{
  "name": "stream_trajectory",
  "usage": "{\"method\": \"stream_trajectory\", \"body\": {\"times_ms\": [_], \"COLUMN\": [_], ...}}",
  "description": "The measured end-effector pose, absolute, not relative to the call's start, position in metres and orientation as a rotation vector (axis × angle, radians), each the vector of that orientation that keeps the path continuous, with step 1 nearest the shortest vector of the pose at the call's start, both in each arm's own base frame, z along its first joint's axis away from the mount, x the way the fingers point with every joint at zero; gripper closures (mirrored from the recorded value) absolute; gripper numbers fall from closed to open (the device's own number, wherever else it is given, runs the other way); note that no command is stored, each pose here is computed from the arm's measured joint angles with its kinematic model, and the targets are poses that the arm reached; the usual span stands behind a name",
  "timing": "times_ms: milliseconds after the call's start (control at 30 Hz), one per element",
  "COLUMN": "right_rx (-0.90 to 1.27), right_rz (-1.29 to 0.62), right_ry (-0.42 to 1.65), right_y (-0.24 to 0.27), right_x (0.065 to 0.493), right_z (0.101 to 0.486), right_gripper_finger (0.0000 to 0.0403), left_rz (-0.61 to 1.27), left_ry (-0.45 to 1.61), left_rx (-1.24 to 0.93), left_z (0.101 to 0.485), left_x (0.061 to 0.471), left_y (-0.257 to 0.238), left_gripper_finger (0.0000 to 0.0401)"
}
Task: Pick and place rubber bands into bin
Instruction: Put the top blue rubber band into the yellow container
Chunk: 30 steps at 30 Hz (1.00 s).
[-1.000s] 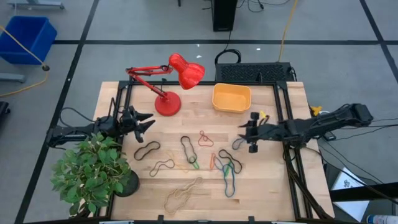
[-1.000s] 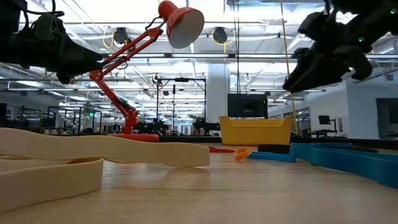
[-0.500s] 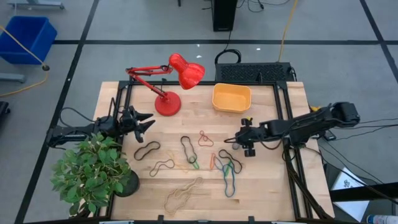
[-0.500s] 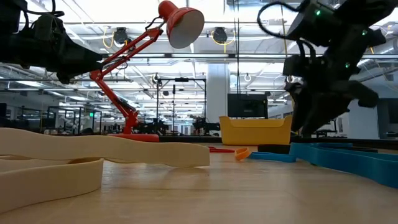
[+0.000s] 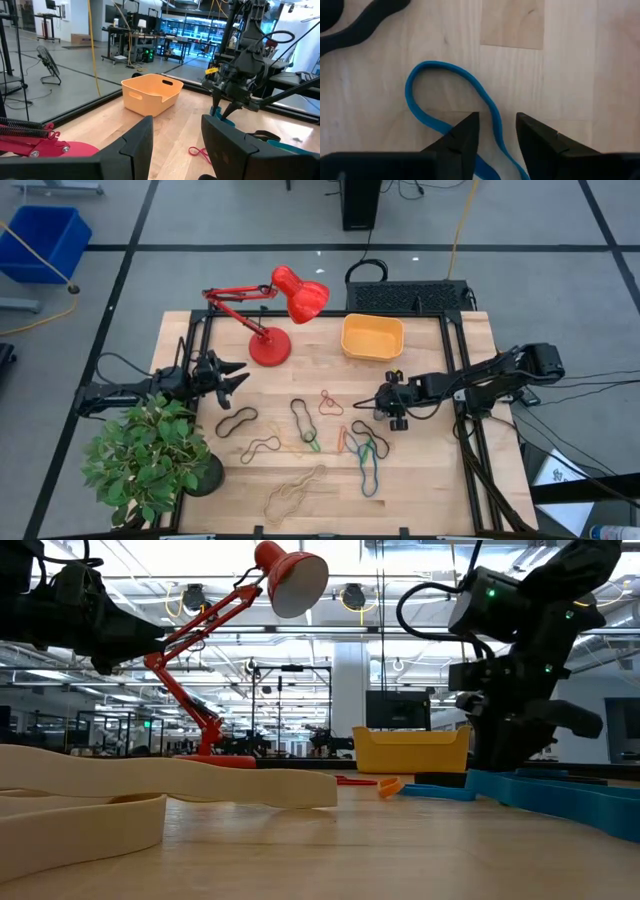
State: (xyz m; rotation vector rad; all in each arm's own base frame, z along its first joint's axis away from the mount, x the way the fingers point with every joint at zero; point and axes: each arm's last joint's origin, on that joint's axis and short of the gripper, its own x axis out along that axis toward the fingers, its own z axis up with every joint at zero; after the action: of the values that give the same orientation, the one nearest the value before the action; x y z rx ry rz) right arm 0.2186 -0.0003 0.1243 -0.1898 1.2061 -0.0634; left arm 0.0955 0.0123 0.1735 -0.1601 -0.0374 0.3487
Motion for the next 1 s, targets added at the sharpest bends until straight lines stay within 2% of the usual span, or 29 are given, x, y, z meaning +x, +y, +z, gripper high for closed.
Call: {"method": "stream_trajectory", "body": {"times_ms": [333,667,833,1000], "right_rx": [-0.166,-0.104,-0.067,-0.055], "right_rz": [-0.038,-0.086,-0.147,-0.223], "right_ry": [1.200,1.149,0.912,0.548], "right_y": [0.001,0.000,-0.001,-0.003], "right_x": [0.218,0.215,0.218,0.219], "right_z": [0.126,0.137,0.174,0.219], "right_gripper_finger": [0.0390,0.0400,0.0401,0.0402], "left_rz": [0.349,0.349,0.349,0.349], "left_ry": [-0.037,-0.038,-0.038,-0.038], "left_rx": [-0.160,-0.160,-0.161,-0.161], "left_z": [0.173,0.173,0.174,0.174], "left_x": [0.096,0.096,0.096,0.096], "left_y": [0.012,0.012,0.012,0.012], "left_gripper_finger": [0.0228,0.0228,0.0228,0.0228]}}
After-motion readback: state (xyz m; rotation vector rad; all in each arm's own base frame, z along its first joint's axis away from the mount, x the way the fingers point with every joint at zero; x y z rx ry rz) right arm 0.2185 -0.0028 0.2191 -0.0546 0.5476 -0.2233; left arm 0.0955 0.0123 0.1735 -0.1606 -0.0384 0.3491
